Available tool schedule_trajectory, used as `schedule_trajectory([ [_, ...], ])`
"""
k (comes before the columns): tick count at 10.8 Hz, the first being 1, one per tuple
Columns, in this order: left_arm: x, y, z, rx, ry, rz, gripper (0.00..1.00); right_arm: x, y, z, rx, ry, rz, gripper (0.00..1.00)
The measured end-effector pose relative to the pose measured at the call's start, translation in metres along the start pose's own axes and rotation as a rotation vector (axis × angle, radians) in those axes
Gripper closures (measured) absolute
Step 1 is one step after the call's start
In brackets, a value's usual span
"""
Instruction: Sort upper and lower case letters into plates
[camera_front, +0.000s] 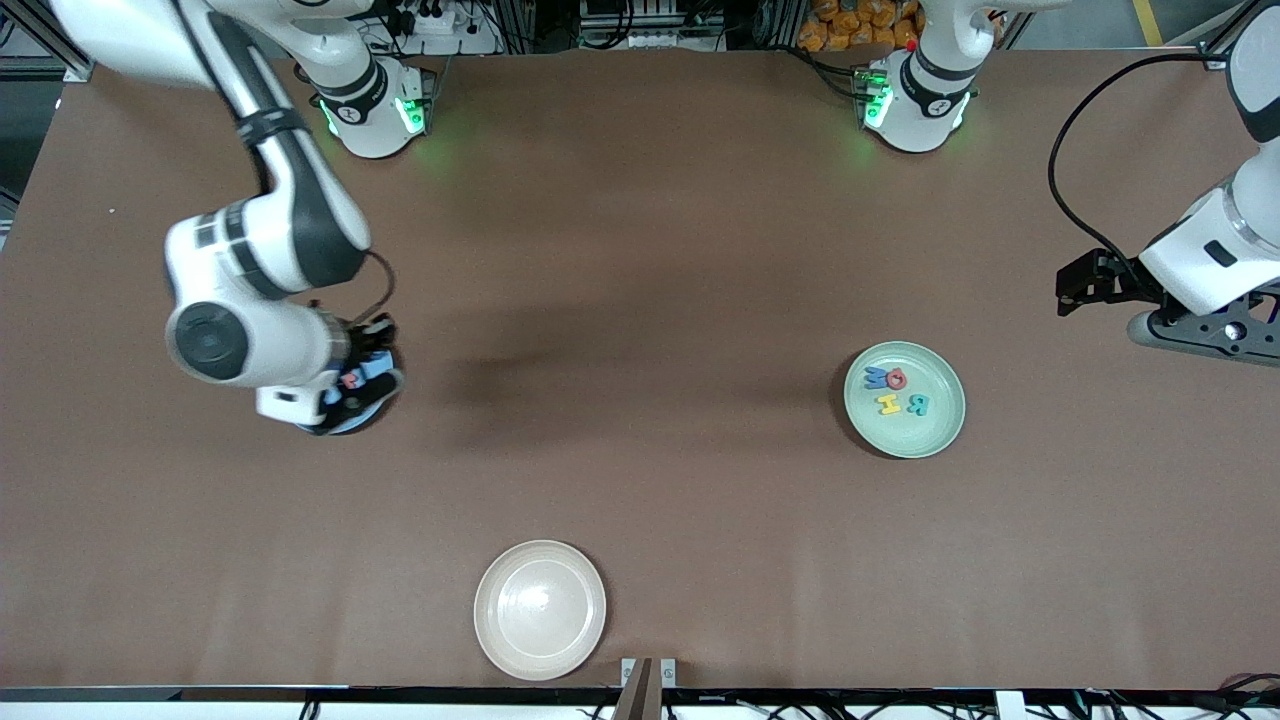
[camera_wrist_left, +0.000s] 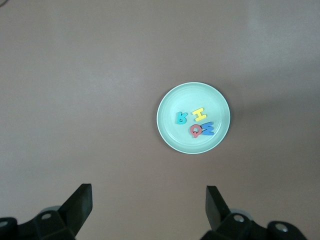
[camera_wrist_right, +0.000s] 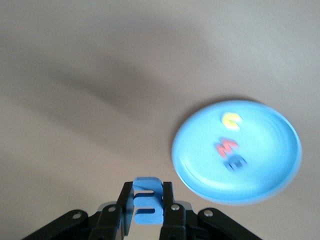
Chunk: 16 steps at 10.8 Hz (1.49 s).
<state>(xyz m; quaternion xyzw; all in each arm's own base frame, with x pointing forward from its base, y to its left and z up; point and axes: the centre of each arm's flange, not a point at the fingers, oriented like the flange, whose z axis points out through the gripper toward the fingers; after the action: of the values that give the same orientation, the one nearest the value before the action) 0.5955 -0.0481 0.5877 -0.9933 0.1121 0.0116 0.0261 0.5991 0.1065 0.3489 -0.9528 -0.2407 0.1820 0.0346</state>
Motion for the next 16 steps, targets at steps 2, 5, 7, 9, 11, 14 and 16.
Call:
schedule_trajectory([
  [2, 0.000, 0.001, 0.000, 0.000, 0.001, 0.000, 0.00, -0.019, 0.038, 0.029, 0.027, -0.060, 0.065, 0.73],
  [5, -0.004, 0.002, -0.003, -0.002, -0.011, -0.013, 0.00, -0.033, 0.070, 0.071, 0.053, -0.118, 0.129, 0.69],
  [7, -0.005, 0.002, -0.004, -0.002, -0.012, -0.015, 0.00, -0.035, 0.080, 0.075, 0.051, -0.111, 0.146, 0.52],
  [9, -0.005, 0.001, -0.004, -0.003, -0.013, -0.018, 0.00, -0.032, 0.082, 0.066, 0.042, -0.088, 0.147, 0.25],
  [11, -0.006, -0.003, -0.004, -0.003, -0.014, -0.024, 0.00, -0.036, 0.089, 0.029, 0.013, -0.018, 0.163, 0.00],
  [14, -0.007, -0.004, -0.004, -0.005, -0.014, -0.028, 0.00, -0.066, 0.090, -0.055, -0.046, 0.125, 0.189, 0.00],
  [16, -0.006, -0.003, -0.003, -0.017, -0.013, -0.028, 0.00, -0.092, 0.087, -0.101, -0.083, 0.216, 0.205, 0.00],
])
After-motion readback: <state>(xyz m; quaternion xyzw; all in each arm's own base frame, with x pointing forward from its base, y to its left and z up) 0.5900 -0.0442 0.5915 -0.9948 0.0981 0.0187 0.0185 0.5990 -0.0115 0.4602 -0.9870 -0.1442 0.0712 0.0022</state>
